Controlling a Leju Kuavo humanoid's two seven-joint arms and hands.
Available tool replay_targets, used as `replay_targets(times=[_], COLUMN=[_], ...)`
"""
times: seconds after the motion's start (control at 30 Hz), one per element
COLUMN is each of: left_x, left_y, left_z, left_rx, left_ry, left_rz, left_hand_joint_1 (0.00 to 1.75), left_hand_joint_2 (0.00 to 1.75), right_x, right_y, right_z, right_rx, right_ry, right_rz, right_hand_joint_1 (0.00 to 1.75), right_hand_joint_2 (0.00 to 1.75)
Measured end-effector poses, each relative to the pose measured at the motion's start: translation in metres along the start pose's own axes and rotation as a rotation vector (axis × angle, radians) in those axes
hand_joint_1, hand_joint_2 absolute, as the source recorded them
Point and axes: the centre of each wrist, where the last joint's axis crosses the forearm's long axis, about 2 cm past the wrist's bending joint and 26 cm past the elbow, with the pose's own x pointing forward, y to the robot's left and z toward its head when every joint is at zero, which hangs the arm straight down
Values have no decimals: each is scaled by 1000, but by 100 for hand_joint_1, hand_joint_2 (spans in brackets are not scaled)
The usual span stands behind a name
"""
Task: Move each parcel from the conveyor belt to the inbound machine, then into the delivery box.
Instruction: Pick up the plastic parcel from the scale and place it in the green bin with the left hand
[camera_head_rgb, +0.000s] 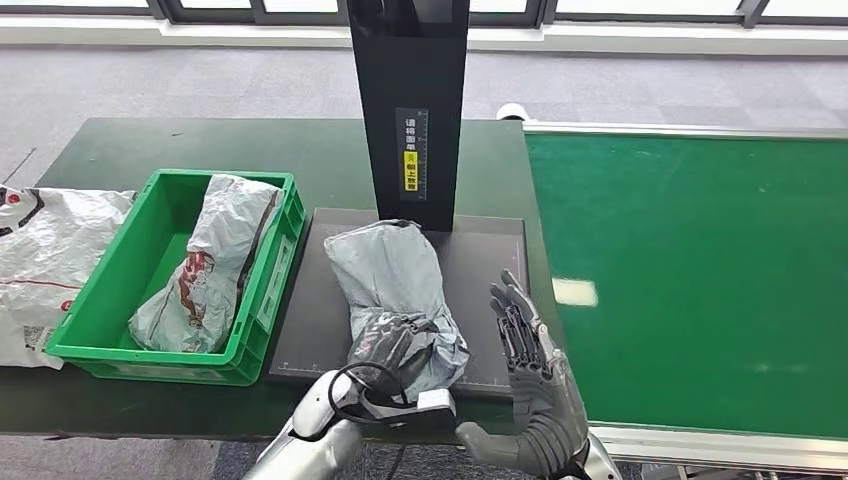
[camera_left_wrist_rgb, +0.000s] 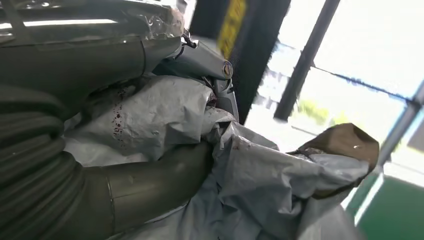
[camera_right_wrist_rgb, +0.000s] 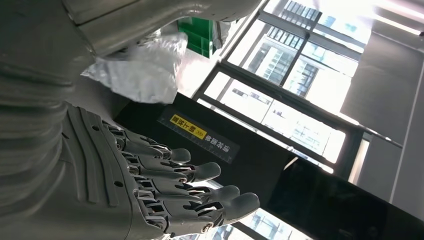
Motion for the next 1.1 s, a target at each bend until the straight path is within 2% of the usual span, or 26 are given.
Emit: replay_targets(times=[0.17,0.27,0.37,0.43,0.53,0.63,0.8,1.1], left_x=[-3,-6,-6,-9,-15,-19,-19,-18], left_y=[43,66,89,114,156,184,207,218], left_z=[11,15,19,20,26,35,45,51], left_rx=[325,427,528,644,819,931,1008,1047], left_ry=[-6,-9,-78,-98,-70,-49,-39,-37], left_rz=[-71,-111,-164,-206,-259,-308,-368,-397], left_hand_joint_1=[175,175,175,175,175,175,175,175], left_hand_joint_2=[175,175,175,175,175,175,175,175], right_x=[0,0,0,-1,-2,-5,-7,-9], right_y=[0,-1,-1,-2,-3,-4,-4,-3], right_z=[5,6,7,7,6,5,5,7], right_rx=[-20,-21,-22,-28,-38,-37,-31,-26], right_ry=[12,13,14,14,13,15,19,27], right_rz=[2,4,1,-5,-9,-8,-7,-8], right_hand_joint_1=[0,0,0,0,0,0,0,0], right_hand_joint_2=[175,175,175,175,175,175,175,175])
